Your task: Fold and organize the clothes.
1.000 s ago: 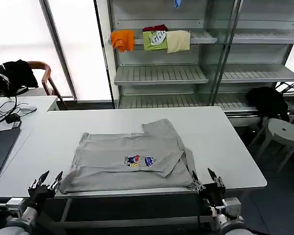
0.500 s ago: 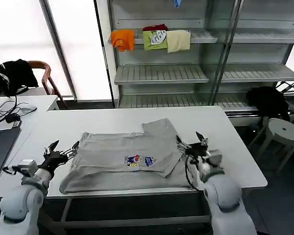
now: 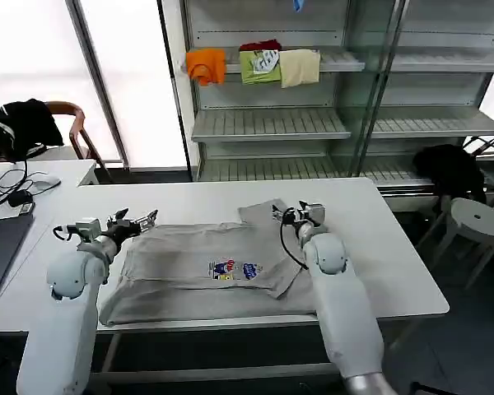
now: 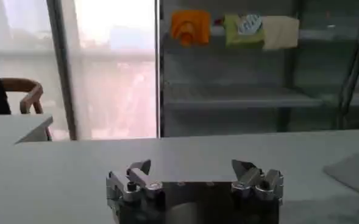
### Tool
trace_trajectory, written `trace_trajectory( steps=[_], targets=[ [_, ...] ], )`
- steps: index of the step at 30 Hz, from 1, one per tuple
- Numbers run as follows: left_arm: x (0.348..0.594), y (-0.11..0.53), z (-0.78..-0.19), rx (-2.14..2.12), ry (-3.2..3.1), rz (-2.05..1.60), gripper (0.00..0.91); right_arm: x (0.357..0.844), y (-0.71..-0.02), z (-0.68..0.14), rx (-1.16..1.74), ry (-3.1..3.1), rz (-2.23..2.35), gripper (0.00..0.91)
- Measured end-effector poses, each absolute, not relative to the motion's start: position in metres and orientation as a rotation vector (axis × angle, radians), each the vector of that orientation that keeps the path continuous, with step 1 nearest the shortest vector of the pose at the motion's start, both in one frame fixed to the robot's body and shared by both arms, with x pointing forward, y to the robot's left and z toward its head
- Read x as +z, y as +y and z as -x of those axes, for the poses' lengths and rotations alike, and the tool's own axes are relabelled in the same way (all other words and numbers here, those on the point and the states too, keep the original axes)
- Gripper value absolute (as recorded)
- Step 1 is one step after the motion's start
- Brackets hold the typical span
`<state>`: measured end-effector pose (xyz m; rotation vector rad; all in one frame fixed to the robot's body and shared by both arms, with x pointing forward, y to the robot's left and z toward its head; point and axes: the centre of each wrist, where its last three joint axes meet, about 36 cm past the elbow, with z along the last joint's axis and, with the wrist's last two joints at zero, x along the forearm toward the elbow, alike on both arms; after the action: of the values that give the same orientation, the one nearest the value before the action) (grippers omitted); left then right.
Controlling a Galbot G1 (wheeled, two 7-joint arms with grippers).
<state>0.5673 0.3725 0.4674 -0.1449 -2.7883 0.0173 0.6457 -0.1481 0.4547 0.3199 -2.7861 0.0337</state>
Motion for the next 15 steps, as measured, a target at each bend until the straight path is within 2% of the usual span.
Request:
trace_trajectory(
  steps=[15],
  targets=[
    [0.439, 0.383, -0.602, -0.018, -2.668, 0.100, 0.907, 0.436, -0.152, -0.678, 0.105, -2.724, -0.267, 0.897]
  ],
)
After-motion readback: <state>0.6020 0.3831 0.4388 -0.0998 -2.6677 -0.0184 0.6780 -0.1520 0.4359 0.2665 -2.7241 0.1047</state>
